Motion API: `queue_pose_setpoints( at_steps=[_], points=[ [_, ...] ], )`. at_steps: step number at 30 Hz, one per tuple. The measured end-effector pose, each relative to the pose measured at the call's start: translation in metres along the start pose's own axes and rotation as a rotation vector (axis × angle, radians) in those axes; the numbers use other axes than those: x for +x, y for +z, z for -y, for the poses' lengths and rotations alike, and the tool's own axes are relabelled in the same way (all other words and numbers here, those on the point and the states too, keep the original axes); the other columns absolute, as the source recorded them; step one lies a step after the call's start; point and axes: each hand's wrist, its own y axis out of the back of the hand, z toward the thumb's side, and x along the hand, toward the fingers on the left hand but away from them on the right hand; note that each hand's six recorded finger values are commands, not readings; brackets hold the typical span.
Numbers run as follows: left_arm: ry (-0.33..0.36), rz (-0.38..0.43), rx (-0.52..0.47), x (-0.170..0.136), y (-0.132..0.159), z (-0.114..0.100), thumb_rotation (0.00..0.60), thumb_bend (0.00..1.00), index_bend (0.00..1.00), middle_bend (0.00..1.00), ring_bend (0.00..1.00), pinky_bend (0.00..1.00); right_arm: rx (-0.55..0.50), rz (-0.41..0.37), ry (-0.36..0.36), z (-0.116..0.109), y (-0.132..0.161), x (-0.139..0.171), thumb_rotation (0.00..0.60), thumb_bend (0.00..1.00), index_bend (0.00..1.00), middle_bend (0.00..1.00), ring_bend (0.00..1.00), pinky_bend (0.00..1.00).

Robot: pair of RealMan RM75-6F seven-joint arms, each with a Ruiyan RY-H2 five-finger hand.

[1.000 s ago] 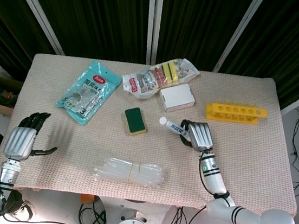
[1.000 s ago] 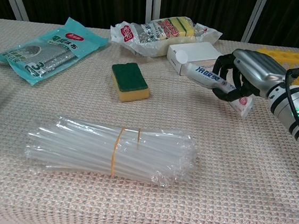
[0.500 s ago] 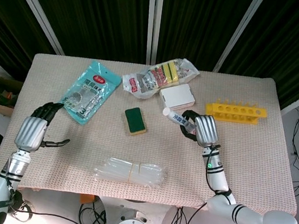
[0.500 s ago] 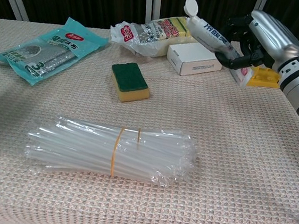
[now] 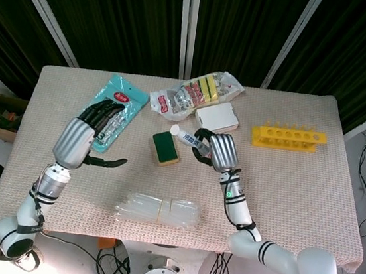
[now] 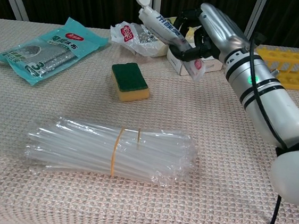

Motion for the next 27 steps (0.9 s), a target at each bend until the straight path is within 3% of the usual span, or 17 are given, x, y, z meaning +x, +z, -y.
queue_pose_setpoints(
  at_steps=[2,5,8,14,20,27],
  points=[
    [0.009,0.044,-0.064,0.017,0.017,0.003,0.254,0.00,0.10,0.16,0.10,0.18,-0.011,-0.011,0.005,0.007,0.013,-0.007,0.600,0.63,1.00,0.89,0.80,0.96],
    [-0.002,0.084,-0.156,0.038,0.037,0.013,0.120,0.00,0.10,0.16,0.10,0.18,-0.036,-0.025,0.010,0.016,0.032,-0.016,0.600,0.63,1.00,0.89,0.80,0.96],
    [-0.028,0.094,-0.243,0.054,0.051,0.025,0.060,0.00,0.10,0.15,0.10,0.18,-0.068,-0.030,0.018,0.024,0.045,-0.020,0.600,0.63,1.00,0.89,0.80,0.96],
    [-0.064,0.112,-0.399,0.080,0.069,0.047,0.022,0.00,0.10,0.15,0.10,0.18,-0.122,-0.024,0.031,0.031,0.055,-0.021,0.600,0.63,1.00,0.89,0.80,0.96],
    [-0.086,0.091,-0.481,0.095,0.072,0.070,0.002,0.00,0.10,0.15,0.10,0.17,-0.194,-0.014,0.034,0.034,0.060,-0.018,0.600,0.63,1.00,0.89,0.81,0.96],
    [-0.102,0.071,-0.508,0.103,0.070,0.083,0.001,0.00,0.10,0.15,0.10,0.17,-0.188,-0.041,0.036,0.035,0.065,-0.011,0.600,0.63,1.00,0.89,0.81,0.96]
  ],
)
